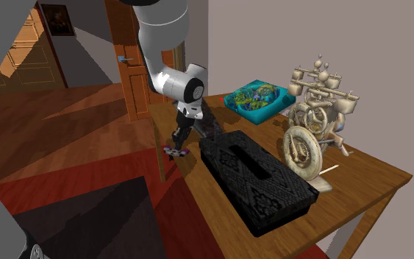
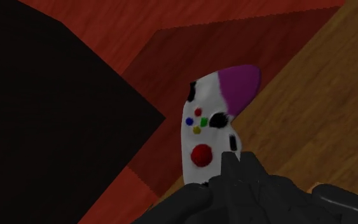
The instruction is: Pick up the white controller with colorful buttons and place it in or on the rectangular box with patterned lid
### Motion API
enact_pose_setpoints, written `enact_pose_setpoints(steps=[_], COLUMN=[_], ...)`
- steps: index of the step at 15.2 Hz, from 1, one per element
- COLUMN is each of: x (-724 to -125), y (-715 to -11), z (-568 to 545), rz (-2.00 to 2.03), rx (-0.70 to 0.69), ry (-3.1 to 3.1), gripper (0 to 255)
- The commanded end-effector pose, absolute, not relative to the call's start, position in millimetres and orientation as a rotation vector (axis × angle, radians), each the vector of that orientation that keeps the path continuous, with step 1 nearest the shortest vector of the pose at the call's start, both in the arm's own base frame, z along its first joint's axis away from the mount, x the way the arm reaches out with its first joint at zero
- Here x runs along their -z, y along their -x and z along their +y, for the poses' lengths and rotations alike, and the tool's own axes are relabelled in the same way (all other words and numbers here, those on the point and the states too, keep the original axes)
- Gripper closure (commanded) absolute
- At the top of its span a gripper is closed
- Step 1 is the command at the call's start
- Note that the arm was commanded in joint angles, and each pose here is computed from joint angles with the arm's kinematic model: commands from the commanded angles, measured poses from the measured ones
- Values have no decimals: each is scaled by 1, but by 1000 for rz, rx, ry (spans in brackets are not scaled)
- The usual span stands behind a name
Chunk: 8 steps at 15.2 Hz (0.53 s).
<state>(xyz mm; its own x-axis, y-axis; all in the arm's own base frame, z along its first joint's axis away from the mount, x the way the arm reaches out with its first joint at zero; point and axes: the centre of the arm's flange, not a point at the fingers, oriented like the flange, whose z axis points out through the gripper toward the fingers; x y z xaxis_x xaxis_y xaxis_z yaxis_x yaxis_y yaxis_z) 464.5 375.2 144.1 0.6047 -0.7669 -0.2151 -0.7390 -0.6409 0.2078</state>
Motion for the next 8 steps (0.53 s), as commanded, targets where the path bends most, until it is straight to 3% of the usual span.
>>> enact_pose_setpoints(steps=[1, 4, 5, 8], x=[-141, -144, -144, -170], y=[-465, -465, -465, -392], z=[373, 376, 376, 372], rz=[-1286, -1283, -1283, -1254], rx=[437, 436, 436, 84], ry=[-2722, -2726, -2726, -2934], gripper=[255, 255, 0, 0])
